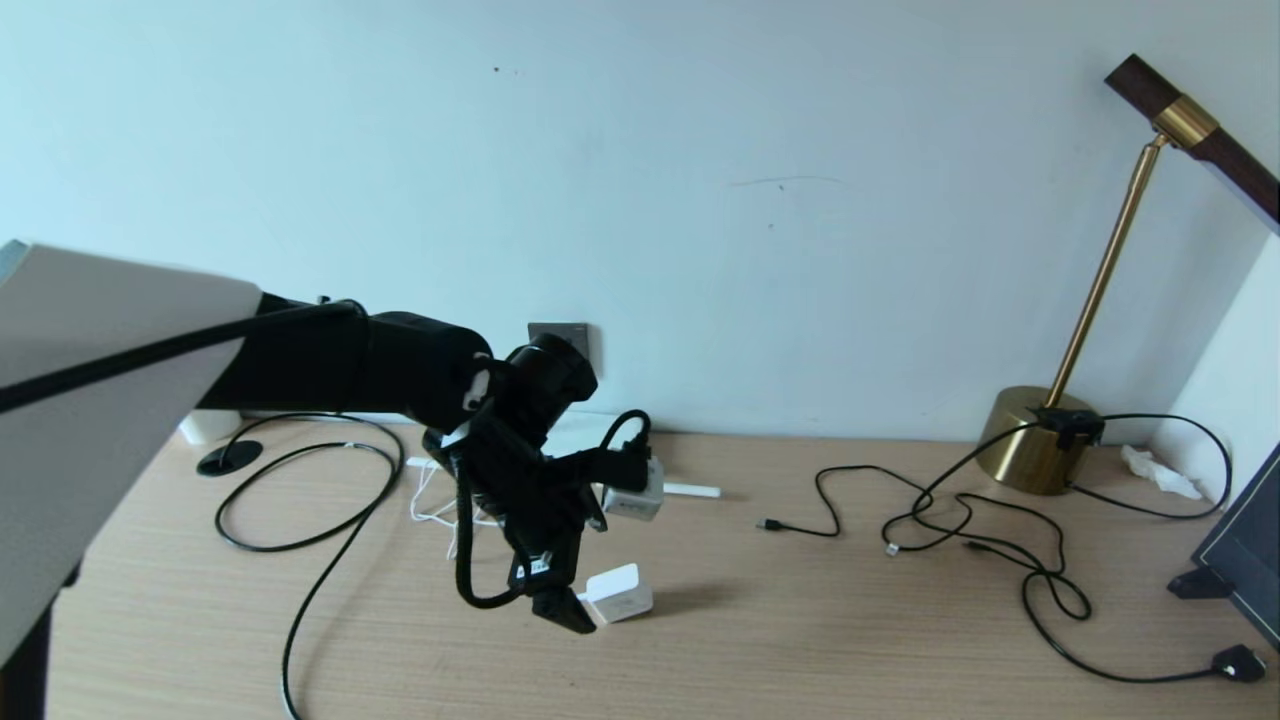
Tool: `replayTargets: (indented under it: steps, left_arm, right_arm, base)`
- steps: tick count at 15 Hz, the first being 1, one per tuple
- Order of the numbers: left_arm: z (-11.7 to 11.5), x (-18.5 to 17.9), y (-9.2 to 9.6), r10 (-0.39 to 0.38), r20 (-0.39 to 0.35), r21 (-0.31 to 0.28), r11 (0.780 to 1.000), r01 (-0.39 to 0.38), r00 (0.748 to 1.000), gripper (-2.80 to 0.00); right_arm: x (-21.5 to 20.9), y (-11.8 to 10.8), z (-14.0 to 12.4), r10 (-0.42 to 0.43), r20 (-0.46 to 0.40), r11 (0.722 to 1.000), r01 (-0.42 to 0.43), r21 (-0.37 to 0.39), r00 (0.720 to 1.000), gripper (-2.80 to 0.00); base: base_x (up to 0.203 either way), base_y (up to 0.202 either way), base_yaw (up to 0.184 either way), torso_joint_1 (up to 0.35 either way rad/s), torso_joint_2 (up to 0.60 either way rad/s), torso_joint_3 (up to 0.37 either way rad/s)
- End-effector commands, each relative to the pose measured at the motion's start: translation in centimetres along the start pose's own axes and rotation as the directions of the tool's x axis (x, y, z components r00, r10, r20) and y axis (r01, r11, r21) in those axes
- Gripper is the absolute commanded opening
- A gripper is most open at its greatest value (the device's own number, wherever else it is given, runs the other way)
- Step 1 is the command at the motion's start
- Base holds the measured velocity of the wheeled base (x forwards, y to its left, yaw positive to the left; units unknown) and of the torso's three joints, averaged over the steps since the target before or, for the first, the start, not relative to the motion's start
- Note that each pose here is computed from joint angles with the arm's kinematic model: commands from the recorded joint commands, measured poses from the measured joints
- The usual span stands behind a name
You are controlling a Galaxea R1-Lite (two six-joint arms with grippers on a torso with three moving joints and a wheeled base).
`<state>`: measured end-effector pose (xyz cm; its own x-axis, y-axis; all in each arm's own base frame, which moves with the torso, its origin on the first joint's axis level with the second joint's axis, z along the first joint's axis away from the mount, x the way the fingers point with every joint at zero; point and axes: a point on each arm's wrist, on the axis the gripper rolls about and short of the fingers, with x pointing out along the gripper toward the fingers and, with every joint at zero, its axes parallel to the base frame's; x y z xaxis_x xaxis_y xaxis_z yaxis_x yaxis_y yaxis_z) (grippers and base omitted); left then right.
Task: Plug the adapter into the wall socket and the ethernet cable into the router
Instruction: Pick up plug
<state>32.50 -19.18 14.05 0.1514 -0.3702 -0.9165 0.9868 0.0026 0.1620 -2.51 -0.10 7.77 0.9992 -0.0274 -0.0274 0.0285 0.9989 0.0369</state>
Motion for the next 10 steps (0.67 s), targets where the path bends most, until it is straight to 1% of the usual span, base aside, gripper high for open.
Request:
replayTargets:
  steps: [1,3,5,7,10]
  left_arm:
    - [-0.1,1.2,0.2,-0.041,-0.034,-0.005,0.999,0.041,0.999,0.00]
    - [0.1,1.3,-0.3,-0.053,-0.047,0.002,0.999,0.053,0.998,0.00]
    - [0.3,1.6,-0.4,-0.055,-0.052,0.010,0.998,0.056,0.997,0.00]
    - [0.0,2.5,-0.2,-0.072,-0.061,0.003,0.997,0.072,0.996,0.00]
    - [-1.1,3.8,0.7,-0.090,-0.076,-0.012,0.996,0.089,0.993,0.00]
  right_arm:
    - [0.0,0.0,0.0,0.000,0.000,1.000,0.000,0.000,1.000,0.00]
    - [0.0,0.0,0.0,0.000,0.000,1.000,0.000,0.000,1.000,0.00]
    - [0.0,0.0,0.0,0.000,-0.002,1.000,0.000,0.000,1.000,0.00]
    - [0.0,0.0,0.0,0.000,0.000,1.000,0.000,0.000,1.000,0.00]
    - [0.0,0.0,0.0,0.000,0.000,1.000,0.000,0.000,1.000,0.00]
  base:
    - [0.000,0.000,0.000,0.000,0.00,0.000]
    - [0.000,0.000,0.000,0.000,0.00,0.000]
    - [0.000,0.000,0.000,0.000,0.00,0.000]
    - [0.000,0.000,0.000,0.000,0.00,0.000]
    - [0.000,0.000,0.000,0.000,0.00,0.000]
